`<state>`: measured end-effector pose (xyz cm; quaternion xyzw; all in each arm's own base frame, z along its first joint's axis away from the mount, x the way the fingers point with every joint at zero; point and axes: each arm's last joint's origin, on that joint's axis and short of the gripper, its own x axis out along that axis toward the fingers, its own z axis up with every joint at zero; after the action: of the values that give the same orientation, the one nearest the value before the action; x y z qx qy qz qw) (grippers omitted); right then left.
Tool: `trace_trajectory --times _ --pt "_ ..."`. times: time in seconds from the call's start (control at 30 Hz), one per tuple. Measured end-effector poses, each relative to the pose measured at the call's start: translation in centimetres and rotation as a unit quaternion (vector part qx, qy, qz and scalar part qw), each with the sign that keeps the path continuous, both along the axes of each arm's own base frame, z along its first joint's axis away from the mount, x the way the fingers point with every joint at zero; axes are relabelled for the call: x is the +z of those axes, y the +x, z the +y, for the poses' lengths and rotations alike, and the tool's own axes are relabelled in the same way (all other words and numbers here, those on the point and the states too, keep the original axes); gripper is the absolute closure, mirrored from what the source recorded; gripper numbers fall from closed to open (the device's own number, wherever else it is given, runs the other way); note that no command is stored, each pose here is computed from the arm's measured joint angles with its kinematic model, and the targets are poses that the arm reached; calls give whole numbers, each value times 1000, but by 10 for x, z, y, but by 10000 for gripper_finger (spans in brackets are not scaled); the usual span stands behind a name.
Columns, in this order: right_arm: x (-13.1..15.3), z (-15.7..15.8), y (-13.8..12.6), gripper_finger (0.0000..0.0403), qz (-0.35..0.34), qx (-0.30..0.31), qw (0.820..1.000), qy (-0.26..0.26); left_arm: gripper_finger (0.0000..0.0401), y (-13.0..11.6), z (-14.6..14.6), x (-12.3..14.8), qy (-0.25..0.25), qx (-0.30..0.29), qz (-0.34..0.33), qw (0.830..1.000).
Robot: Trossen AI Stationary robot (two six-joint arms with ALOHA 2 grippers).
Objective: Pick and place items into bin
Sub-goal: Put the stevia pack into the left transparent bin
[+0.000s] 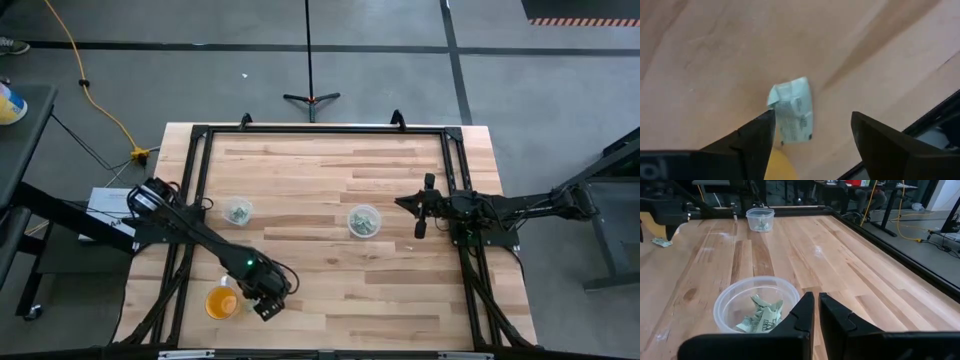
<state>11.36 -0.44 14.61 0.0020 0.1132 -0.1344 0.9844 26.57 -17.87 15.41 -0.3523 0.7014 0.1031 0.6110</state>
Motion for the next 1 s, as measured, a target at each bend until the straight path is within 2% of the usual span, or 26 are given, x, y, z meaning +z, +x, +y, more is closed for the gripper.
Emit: trace_trajectory --times 0.2,0.37,0.53,0.8,0.9,1.0 --pt "0 0 0 383 0 2 1000 0 109 3 -1 -12 13 1 14 1000" --pt "0 1 0 385 0 12 1000 3 148 3 -2 -17 12 -2 27 1000" --pt "0 1 0 385 0 12 1000 3 223 2 -3 -18 -2 -31 28 999" --pt "0 1 0 383 0 12 1000 3 376 2 -1 -19 -15 -101 6 995" --pt "0 1 0 386 -1 12 1000 3 377 4 4 -16 -20 -124 -9 992" --pt "0 1 0 385 -1 12 1000 3 356 9 16 -7 2 -144 -50 988"
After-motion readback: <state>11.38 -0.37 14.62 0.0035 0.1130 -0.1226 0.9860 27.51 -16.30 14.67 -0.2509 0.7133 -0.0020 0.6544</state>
